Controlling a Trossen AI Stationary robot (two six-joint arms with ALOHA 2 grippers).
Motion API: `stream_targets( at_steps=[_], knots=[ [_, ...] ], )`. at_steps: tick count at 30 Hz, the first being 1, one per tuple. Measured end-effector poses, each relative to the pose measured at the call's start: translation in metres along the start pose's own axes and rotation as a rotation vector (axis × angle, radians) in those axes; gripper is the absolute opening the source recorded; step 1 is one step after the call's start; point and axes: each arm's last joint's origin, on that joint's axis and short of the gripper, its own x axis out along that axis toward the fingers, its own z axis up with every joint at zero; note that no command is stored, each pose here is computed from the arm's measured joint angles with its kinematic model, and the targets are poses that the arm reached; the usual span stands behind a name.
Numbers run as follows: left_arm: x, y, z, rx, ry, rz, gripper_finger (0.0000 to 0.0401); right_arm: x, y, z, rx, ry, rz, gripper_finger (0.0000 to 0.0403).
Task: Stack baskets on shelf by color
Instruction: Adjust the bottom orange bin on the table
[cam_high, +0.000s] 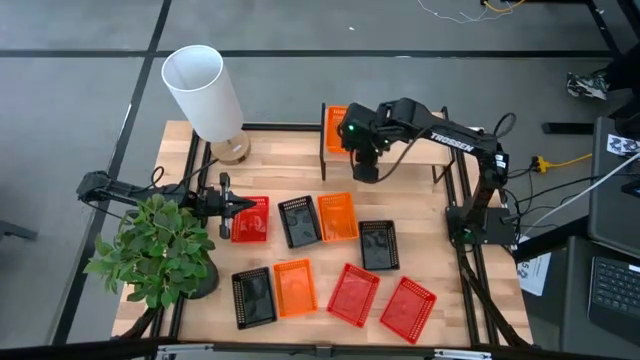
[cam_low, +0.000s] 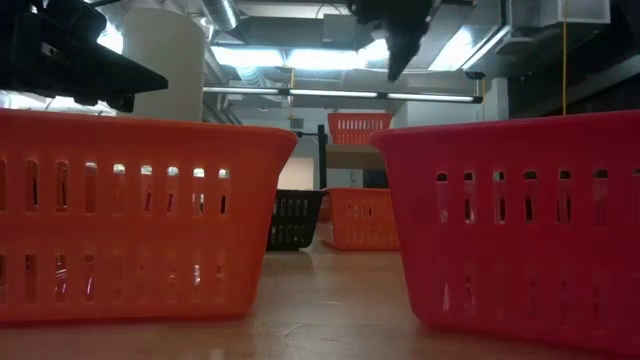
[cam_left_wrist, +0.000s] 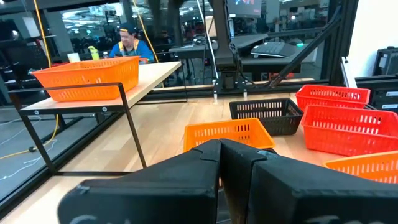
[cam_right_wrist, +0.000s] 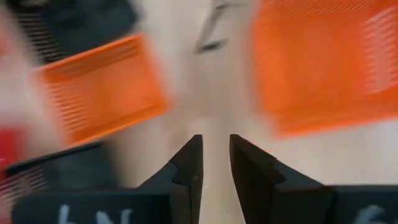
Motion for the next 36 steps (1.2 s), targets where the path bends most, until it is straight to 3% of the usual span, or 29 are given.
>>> stream_targets(
  at_steps=[3,5,10,13,17,22,25,27,31,33,36],
  knots=[
    [0.0,0.0,0.0,0.001,0.001,0.0,0.0,-0.005,0.028,-0.007,0.054,0.081,0.162,0.0079],
    [0.0,0.0,0.0,0.001,0.001,0.0,0.0,-0.002,0.049,-0.01,0.013,0.106,0.215,0.0079],
    [0.0,0.0,0.0,0.0,0.001,0.0,0.0,0.017,0.099,-0.024,-0.145,0.207,0.229,0.0079],
    [0.0,0.0,0.0,0.001,0.001,0.0,0.0,0.032,0.121,-0.039,-0.245,0.27,0.178,0.0079],
    [0.0,0.0,0.0,0.0,0.0,0.0,0.0,0.046,0.136,-0.065,-0.239,0.282,0.165,0.0079],
    [0.0,0.0,0.0,-0.007,0.0,0.0,0.0,0.048,0.139,-0.115,-0.052,0.155,0.198,0.0079],
    [0.0,0.0,0.0,-0.008,0.0,0.0,0.0,0.048,0.148,-0.137,0.143,0.027,0.286,0.0079],
    [0.0,0.0,0.0,-0.007,0.0,0.0,0.0,0.05,0.162,-0.146,0.198,-0.057,0.378,0.0079],
    [0.0,0.0,0.0,-0.004,0.0,0.0,0.0,0.054,0.194,-0.144,0.14,-0.281,0.555,0.0079],
    [0.0,0.0,0.0,-0.004,0.0,0.0,0.0,0.059,0.203,-0.135,0.119,-0.397,0.545,0.0079],
    [0.0,0.0,0.0,-0.004,-0.001,0.0,0.0,0.078,0.21,-0.118,0.071,-0.446,0.478,0.0079]
  ],
)
